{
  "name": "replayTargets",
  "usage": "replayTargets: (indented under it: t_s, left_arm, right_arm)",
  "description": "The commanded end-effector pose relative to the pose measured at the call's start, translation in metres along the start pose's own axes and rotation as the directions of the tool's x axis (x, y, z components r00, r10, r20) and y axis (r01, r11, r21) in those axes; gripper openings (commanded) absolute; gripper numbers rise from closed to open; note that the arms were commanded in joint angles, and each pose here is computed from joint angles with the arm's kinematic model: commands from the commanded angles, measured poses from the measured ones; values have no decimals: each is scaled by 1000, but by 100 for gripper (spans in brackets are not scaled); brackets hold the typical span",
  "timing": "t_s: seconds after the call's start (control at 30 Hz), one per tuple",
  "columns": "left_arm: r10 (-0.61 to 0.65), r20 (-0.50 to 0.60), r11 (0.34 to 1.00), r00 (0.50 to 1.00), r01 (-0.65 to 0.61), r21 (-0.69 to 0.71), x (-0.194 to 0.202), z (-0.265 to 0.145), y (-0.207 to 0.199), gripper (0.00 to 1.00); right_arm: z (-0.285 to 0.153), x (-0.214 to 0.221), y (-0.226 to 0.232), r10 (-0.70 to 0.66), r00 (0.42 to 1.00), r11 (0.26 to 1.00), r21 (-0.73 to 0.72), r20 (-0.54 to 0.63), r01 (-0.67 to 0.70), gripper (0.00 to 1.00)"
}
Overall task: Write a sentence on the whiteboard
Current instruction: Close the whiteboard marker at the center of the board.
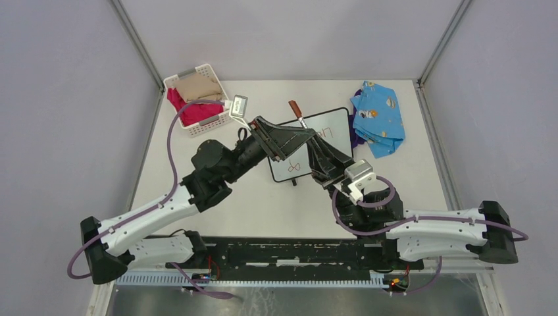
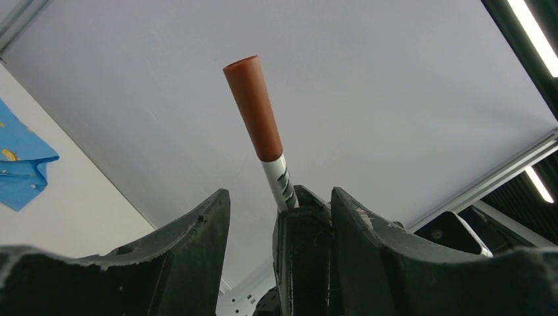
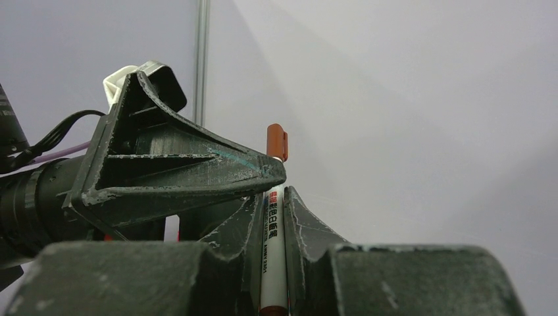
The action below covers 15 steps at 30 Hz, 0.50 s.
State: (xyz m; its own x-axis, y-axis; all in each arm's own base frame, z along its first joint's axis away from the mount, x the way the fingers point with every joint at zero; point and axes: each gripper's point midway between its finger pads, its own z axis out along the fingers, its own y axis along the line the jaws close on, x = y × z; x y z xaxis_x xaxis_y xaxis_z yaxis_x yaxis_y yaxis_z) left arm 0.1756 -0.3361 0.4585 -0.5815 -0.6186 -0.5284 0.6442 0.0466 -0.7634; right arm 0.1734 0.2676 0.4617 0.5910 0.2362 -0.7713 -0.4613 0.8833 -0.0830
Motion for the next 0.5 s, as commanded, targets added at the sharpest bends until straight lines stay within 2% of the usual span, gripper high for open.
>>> replayTargets:
  t_s: [0.0, 0.2, 0.47]
  left_arm:
    - [58, 38, 998, 998, -58, 7, -20, -1, -7, 64]
    - [-50, 54, 996, 997, 45, 79, -40, -3, 2, 63]
    - [-33, 18, 985, 999, 30, 168, -41, 3, -13, 58]
  right_arm:
    - [-1, -21, -7, 72, 995, 997, -17, 62, -71, 0]
    - [-4, -23, -6, 88, 994, 996, -41, 65, -85, 0]
    - [-7, -16, -5, 82, 996, 996, -45, 44, -80, 0]
